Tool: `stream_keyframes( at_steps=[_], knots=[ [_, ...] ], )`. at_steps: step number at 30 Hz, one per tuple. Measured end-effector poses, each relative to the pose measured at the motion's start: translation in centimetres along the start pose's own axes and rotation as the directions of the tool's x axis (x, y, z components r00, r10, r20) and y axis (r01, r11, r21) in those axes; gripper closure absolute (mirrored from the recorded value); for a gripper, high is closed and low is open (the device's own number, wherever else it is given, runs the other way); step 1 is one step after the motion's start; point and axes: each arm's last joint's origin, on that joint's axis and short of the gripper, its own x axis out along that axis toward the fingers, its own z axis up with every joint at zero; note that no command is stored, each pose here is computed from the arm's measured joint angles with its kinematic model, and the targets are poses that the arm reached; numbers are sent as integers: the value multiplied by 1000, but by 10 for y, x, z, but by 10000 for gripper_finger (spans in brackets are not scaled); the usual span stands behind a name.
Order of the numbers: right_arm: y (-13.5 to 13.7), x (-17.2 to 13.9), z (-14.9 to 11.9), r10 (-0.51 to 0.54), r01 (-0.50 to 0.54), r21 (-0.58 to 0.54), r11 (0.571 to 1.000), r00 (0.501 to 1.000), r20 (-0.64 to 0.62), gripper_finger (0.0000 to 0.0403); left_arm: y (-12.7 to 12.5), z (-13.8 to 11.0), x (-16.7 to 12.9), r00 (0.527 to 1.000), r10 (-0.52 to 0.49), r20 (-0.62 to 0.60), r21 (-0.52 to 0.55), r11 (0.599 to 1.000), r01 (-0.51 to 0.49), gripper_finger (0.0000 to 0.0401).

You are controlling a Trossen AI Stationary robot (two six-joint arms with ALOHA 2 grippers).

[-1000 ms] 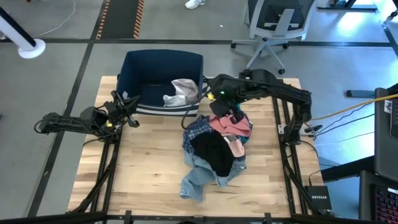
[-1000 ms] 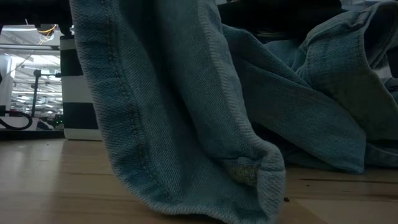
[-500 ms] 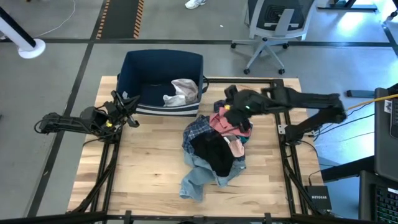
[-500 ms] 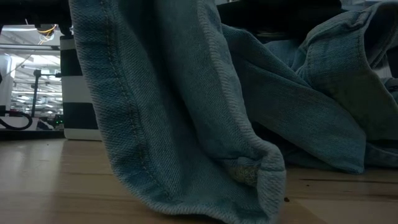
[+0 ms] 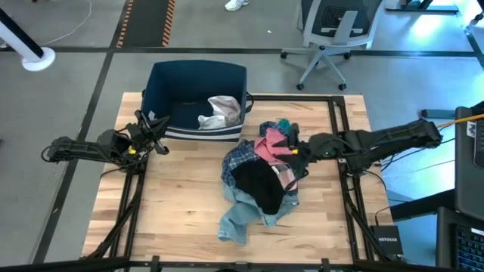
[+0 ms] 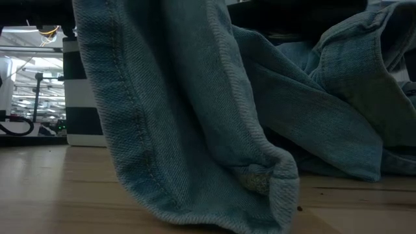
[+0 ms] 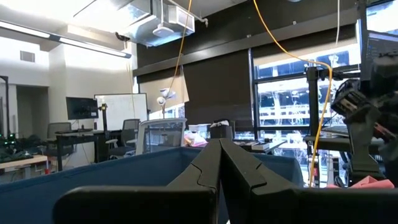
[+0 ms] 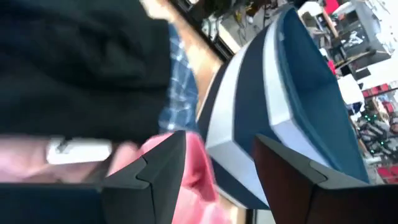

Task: Sort clothes
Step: Put the pink sock into the blue laundry bin

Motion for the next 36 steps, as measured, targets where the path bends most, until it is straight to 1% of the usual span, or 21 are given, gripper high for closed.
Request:
stream_keyframes(
  at_steps=[3,5,7,12,14,18,21,24,26,28,30,32,34,36],
  knots=[
    [7,3,-7,-18,18,-12,1000,1000,-2,199,0,0,0,1000,0,1,-1,1000,0,400],
    [9,3,-11,-22,21,-25,999,999,-33,199,0,0,0,1000,0,0,0,1000,0,400],
    [8,3,-11,-51,50,-28,998,998,-42,199,0,0,0,1000,0,1,-1,1000,0,400],
    [9,4,-13,-50,47,-39,998,997,-60,199,0,0,0,1000,0,0,0,1000,0,400],
    [10,4,-13,-27,25,-43,999,998,-53,199,0,0,0,1000,-1,0,0,1000,1,400],
    [15,4,-15,75,-76,-58,995,997,-28,199,0,-1,0,1000,-3,-8,7,1000,3,400],
    [19,-2,-19,145,-146,-29,989,988,-44,199,-1,-3,0,1000,-10,-29,23,1000,11,400],
    [21,-13,-18,153,-152,16,988,988,-37,199,-2,-5,0,999,-17,-47,39,999,18,400],
    [26,-16,-18,176,-175,20,984,984,-40,199,-3,-7,0,998,-23,-66,57,998,27,400],
    [29,-17,-13,182,-182,18,983,983,-16,199,-3,-9,0,996,-29,-84,75,997,35,400],
    [33,-19,-10,167,-167,8,986,986,-15,199,-3,-10,0,995,-32,-98,87,995,41,400],
    [35,-20,-6,128,-128,7,992,991,-29,199,-4,-11,-1,994,-36,-108,99,994,47,400],
    [38,-16,-5,82,-83,-4,997,994,-77,199,-4,-12,-1,993,-37,-109,121,991,50,400],
    [42,-11,-6,57,-59,-12,998,990,-130,199,-4,-13,-1,992,-39,-117,171,984,58,400]
  ],
)
